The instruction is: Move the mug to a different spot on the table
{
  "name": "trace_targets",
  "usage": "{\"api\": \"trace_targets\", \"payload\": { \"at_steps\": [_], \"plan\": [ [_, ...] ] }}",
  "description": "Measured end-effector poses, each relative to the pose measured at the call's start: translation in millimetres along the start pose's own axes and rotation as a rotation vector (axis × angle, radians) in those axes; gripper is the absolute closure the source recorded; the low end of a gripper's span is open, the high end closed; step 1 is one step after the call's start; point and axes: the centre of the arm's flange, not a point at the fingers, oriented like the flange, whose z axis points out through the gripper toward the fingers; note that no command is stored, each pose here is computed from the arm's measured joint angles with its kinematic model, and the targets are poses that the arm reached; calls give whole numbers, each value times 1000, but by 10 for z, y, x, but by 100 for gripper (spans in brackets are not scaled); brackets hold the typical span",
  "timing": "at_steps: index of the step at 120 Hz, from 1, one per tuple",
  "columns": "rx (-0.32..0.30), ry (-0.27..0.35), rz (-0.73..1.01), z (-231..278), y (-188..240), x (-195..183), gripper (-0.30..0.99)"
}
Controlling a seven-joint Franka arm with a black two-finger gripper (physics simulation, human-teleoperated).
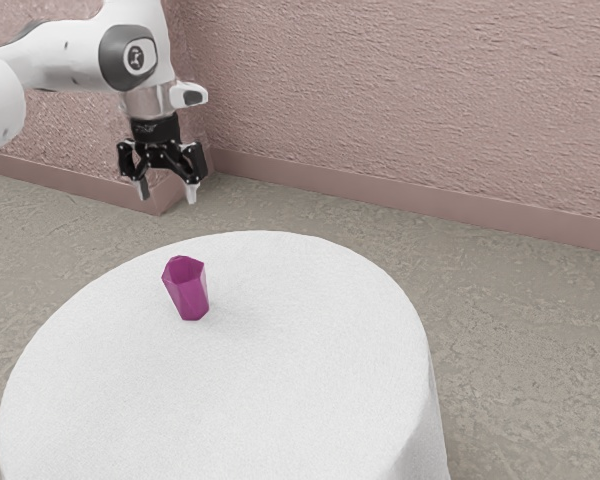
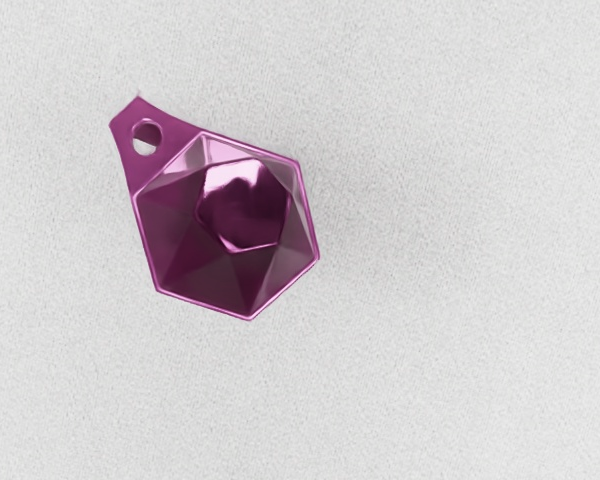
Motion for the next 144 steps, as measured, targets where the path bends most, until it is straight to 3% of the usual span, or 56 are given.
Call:
{"api": "trace_targets", "payload": {
  "at_steps": [27, 51, 75, 85, 110, 144],
  "plan": [
    [-60, -89, -43, 695, 120, 295, 0],
    [-112, -79, -174, 654, -466, 356, 0],
    [-119, -52, -247, 520, -763, 343, 0],
    [-141, -71, -292, 618, -852, 318, 0],
    [-177, -121, -436, 836, -851, 267, 0],
    [-161, -112, -554, 1175, -764, 523, 0]
  ]
}}
